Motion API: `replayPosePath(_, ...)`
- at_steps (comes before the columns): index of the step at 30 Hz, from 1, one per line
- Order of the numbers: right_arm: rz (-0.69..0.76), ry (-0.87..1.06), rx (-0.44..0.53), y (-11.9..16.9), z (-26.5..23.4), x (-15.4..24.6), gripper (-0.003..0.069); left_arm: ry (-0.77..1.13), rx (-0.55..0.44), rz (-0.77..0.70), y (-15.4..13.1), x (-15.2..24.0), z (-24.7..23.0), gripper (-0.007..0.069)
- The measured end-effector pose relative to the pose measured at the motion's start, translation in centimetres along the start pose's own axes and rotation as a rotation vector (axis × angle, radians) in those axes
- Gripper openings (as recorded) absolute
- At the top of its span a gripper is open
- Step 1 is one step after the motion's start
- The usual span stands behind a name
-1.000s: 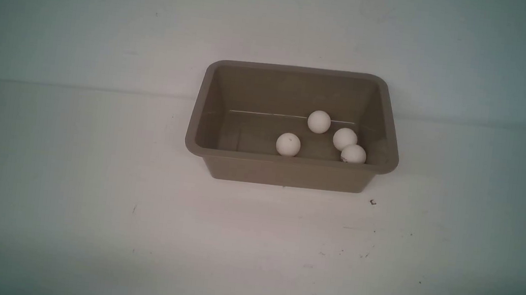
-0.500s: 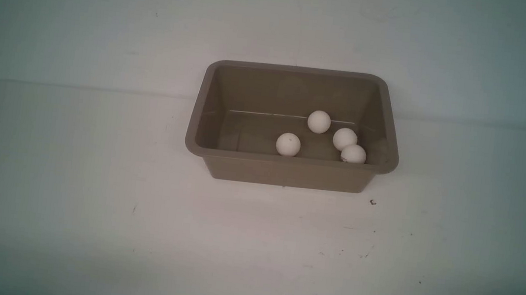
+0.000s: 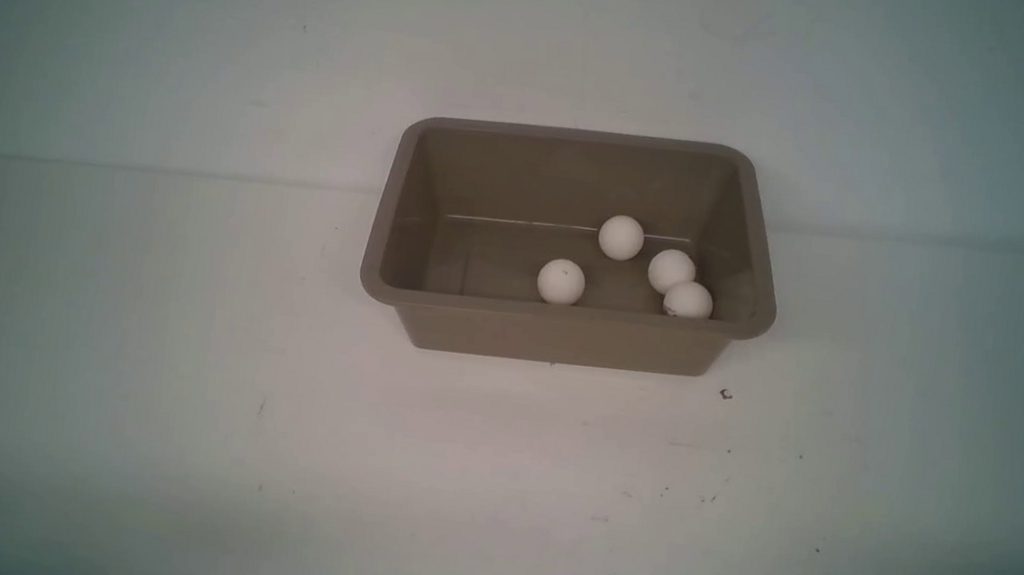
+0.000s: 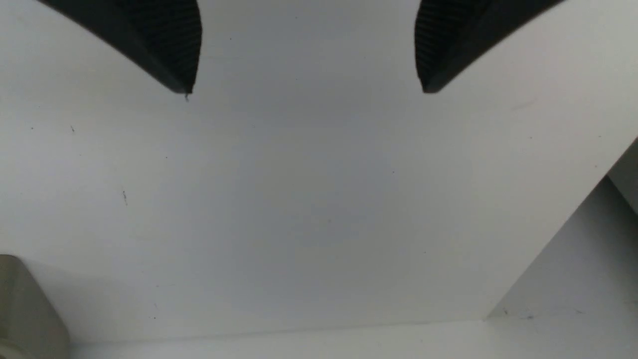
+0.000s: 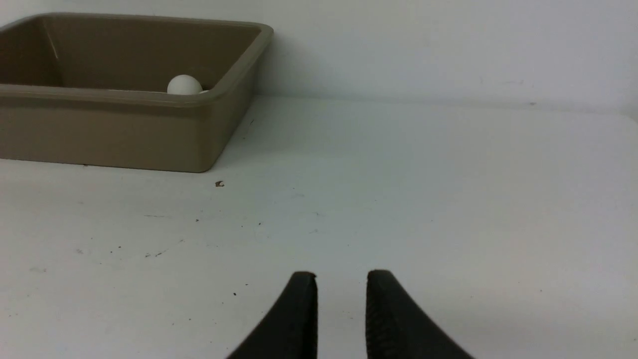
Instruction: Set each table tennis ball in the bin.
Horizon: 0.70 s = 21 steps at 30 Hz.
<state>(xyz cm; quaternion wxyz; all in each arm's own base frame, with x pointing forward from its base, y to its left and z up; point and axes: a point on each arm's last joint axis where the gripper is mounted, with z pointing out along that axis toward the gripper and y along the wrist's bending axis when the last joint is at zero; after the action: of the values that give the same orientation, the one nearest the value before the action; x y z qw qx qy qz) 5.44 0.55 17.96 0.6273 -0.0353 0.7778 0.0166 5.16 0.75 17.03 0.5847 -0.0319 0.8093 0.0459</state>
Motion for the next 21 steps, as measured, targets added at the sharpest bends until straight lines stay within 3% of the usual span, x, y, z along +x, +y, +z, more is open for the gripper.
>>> replayPosePath(12, 0.106, 0.003, 0.04, -0.36, -0.04, 0.01, 0.0138, 0.0, 0.0, 0.0, 0.0, 0.0, 0.0, 0.052)
replayPosePath(21, 0.089, 0.003, 0.044, -0.4, -0.04, 0.01, 0.0138, 0.0, 0.0, 0.0, 0.0, 0.0, 0.0, 0.052)
